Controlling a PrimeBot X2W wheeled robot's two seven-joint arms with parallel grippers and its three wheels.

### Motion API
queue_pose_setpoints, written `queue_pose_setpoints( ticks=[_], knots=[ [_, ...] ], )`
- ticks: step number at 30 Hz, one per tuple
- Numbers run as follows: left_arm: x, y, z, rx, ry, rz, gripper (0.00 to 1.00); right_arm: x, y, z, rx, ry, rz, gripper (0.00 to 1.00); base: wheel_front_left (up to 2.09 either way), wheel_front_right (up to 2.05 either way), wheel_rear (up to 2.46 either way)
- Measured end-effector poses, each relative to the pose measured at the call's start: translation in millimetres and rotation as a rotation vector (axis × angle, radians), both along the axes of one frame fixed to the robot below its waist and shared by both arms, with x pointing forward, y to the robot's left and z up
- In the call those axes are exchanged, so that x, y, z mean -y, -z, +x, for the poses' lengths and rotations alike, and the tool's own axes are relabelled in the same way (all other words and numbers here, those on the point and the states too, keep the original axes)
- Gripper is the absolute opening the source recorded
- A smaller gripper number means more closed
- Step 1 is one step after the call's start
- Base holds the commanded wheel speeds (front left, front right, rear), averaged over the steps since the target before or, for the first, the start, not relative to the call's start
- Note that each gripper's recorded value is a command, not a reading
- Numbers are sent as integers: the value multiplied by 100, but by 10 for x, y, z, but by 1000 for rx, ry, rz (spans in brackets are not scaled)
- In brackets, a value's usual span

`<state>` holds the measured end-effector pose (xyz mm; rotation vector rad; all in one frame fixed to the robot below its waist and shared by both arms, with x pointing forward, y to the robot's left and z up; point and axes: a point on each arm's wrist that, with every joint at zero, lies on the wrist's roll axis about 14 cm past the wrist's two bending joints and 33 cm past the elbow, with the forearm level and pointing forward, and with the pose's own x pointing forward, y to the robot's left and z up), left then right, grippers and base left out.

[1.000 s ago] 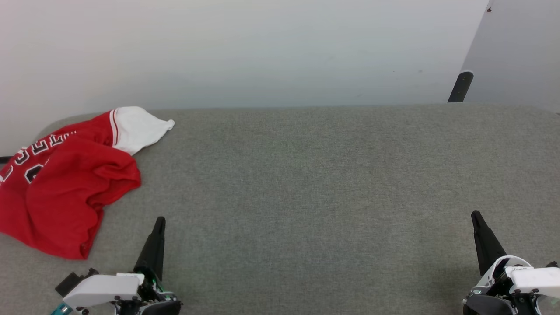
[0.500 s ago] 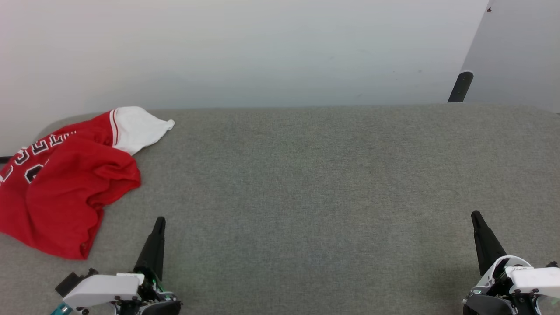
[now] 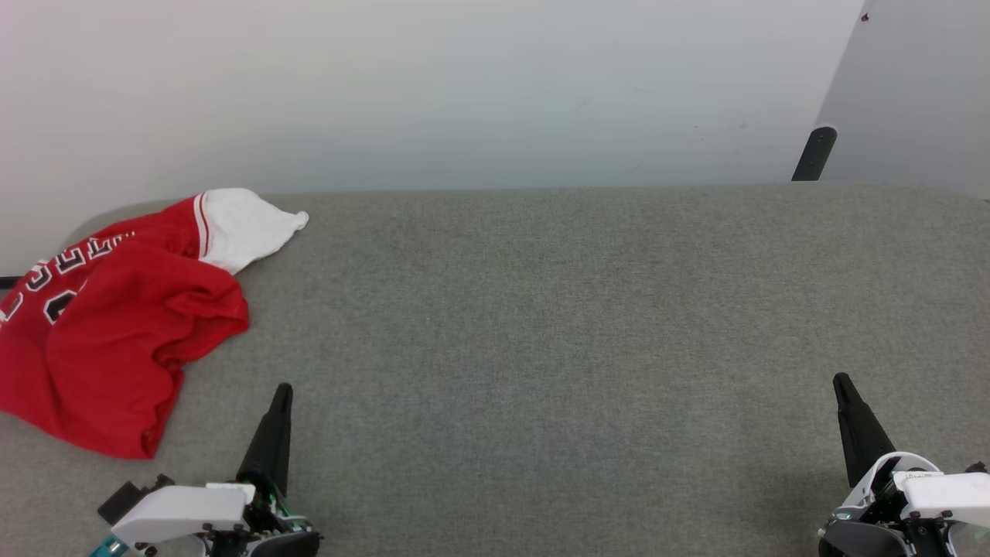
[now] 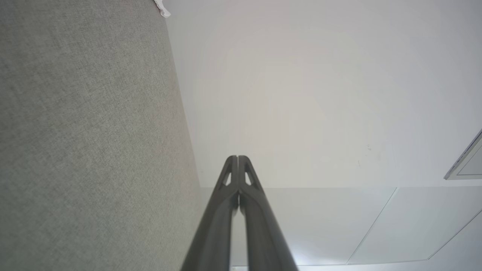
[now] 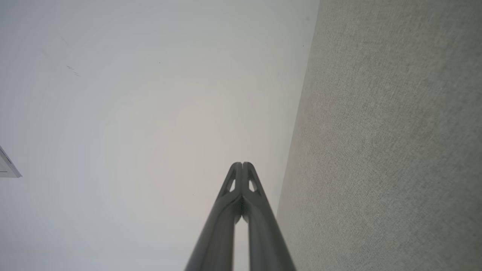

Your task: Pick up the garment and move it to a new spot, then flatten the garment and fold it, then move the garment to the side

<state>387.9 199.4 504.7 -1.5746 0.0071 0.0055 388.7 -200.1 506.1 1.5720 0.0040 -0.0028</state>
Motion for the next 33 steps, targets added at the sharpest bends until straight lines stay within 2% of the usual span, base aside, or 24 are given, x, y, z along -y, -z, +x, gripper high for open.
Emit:
queue_pose_setpoints(
  ticks=[33],
  knots=[
    [-1,0,0,0,0,0,0,0,0,0,0,0,0,0,0,0,0]
  ],
)
